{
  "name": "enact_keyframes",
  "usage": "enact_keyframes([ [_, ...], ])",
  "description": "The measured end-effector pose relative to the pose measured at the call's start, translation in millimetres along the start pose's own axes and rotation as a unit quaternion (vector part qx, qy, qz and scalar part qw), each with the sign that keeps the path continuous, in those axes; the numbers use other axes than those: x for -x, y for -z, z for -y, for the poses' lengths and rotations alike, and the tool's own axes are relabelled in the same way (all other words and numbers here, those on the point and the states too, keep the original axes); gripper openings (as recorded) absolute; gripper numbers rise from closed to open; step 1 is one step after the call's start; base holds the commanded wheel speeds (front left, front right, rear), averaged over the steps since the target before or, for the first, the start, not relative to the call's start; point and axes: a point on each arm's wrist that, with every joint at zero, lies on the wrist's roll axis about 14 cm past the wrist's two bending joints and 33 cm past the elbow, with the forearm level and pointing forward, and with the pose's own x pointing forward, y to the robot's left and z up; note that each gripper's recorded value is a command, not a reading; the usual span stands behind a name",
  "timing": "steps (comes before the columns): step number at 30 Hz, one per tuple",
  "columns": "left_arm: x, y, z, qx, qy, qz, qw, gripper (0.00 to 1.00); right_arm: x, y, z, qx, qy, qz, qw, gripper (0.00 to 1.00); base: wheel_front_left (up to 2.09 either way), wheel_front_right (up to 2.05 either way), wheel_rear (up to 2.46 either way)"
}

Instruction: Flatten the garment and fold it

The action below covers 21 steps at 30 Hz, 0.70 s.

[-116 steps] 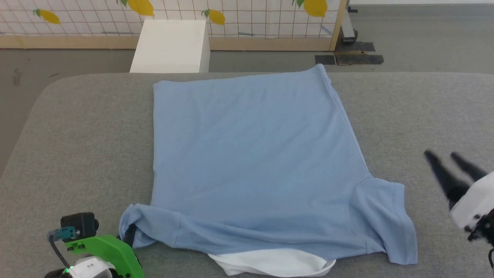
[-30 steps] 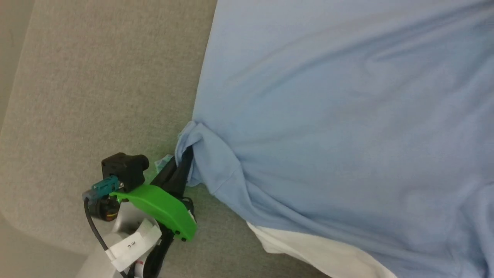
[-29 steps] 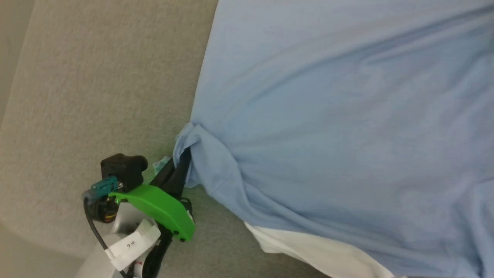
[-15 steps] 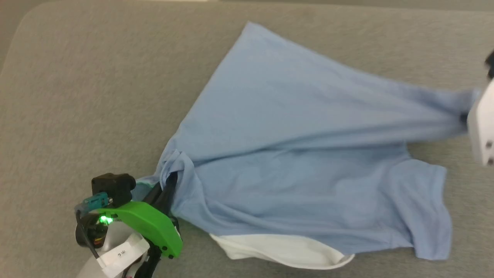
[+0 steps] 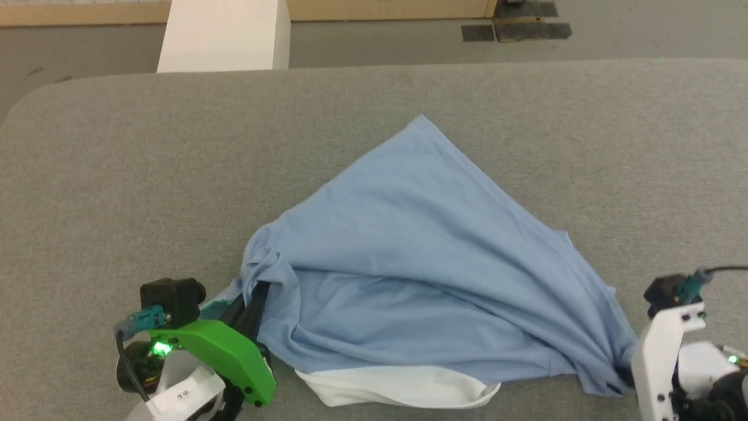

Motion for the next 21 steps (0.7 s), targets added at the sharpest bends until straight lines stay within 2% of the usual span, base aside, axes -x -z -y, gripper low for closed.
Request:
enact_keyframes([
  [4,2.9,-1.1,0.9,0.0,0.0,0.002,1.0,0.0,0.5,4.4,-3.8,-0.015,-0.007,0.011,1.0,0.0,0.0,0.0,0.0],
  [5,3.8,-0.4,0.6,0.001,-0.001,0.002,1.0,0.0,1.7,0.7,-3.3,-0.019,-0.006,0.024,1.0,0.27,0.0,0.0,0.0],
  [6,5.0,0.4,0.3,0.001,-0.002,0.001,1.0,0.0,3.9,-5.1,-2.4,-0.021,-0.004,0.044,0.999,0.91,0.0,0.0,0.0],
  [7,5.8,0.9,0.0,0.001,-0.002,0.0,1.0,0.0,6.6,-11.3,-1.6,-0.025,-0.003,0.064,0.998,1.0,0.0,0.0,0.0],
  [10,8.4,0.4,-0.2,0.0,-0.005,0.001,1.0,0.0,22.3,-39.2,3.8,-0.034,0.004,0.153,0.988,1.0,0.0,0.0,0.0],
  [11,9.2,-0.5,0.4,-0.001,-0.004,0.003,1.0,0.0,31.3,-53.2,7.2,-0.042,0.007,0.195,0.98,1.0,0.0,0.0,0.0],
  [14,10.7,-3.0,2.1,-0.003,-0.002,0.006,1.0,0.0,61.7,-92.6,17.8,-0.048,0.026,0.312,0.948,1.0,0.0,0.0,0.0],
  [16,11.7,-3.7,2.1,-0.004,-0.003,0.008,1.0,0.0,82.6,-114.5,22.0,-0.043,0.038,0.384,0.921,1.0,0.0,0.0,0.0],
  [19,13.6,-3.2,1.3,-0.003,-0.005,0.008,1.0,0.0,100.3,-134.7,17.5,-0.041,0.035,0.454,0.889,1.0,0.0,0.0,0.0],
  [21,14.7,-2.9,-0.3,-0.001,-0.007,0.008,1.0,0.0,105.1,-143.1,12.9,-0.038,0.03,0.482,0.875,1.0,0.0,0.0,0.0],
])
